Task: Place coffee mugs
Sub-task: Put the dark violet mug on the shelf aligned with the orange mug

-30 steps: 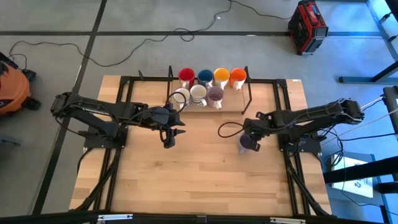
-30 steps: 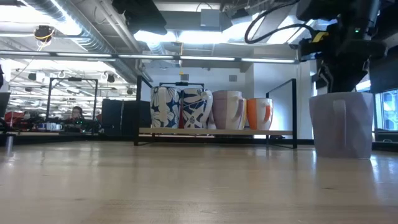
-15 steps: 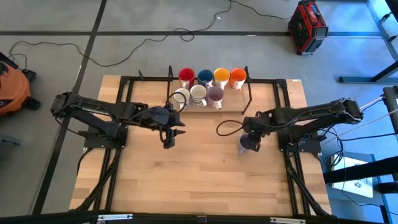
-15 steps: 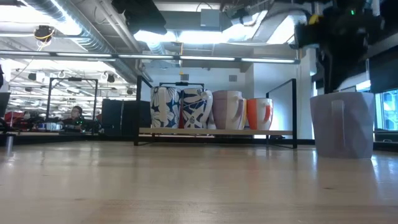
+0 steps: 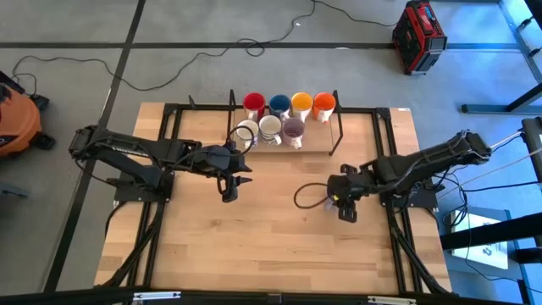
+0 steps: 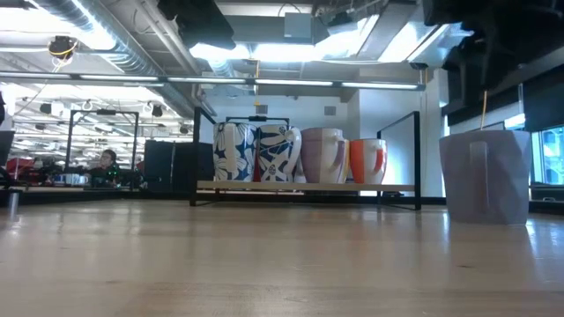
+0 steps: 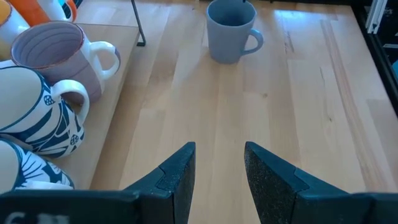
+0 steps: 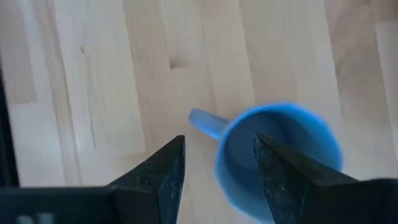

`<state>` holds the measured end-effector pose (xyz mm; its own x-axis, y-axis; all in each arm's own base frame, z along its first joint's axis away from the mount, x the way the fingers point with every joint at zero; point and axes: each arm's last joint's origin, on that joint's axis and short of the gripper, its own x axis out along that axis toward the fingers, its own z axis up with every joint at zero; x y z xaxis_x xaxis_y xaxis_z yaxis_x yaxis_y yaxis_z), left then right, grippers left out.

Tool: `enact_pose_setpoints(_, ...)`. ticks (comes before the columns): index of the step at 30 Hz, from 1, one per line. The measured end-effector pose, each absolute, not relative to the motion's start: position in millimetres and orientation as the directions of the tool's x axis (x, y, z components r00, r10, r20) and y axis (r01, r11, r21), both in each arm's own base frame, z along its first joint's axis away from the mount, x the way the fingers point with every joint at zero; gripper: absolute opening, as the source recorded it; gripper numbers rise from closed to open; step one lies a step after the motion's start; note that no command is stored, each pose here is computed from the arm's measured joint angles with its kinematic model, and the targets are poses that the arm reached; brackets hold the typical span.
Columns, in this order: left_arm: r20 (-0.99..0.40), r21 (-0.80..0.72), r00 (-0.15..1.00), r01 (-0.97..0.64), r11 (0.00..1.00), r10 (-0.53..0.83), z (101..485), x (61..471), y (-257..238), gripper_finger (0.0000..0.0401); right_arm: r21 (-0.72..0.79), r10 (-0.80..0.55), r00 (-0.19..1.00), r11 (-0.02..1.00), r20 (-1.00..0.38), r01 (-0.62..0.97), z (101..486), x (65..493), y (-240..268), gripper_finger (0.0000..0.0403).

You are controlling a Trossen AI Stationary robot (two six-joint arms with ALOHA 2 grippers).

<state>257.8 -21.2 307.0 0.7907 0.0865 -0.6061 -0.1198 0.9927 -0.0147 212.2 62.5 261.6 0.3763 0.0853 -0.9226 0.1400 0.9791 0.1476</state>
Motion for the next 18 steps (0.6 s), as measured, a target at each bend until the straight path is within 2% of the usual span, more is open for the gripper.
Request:
enact_pose_setpoints(8,-0.606,-0.014,0.791,-0.119,0.993,0.086,307,258,-21,0.0133,0.136,0.067,0.364,0.977,-0.929,0.167,260,208,71,0.0177)
enact_pose_setpoints(18,-0.606,-0.014,0.791,-0.119,0.993,0.086,307,258,-21,0.0133,0.115,0.062,0.324,0.982,-0.944,0.148,240,206,70,0.0177)
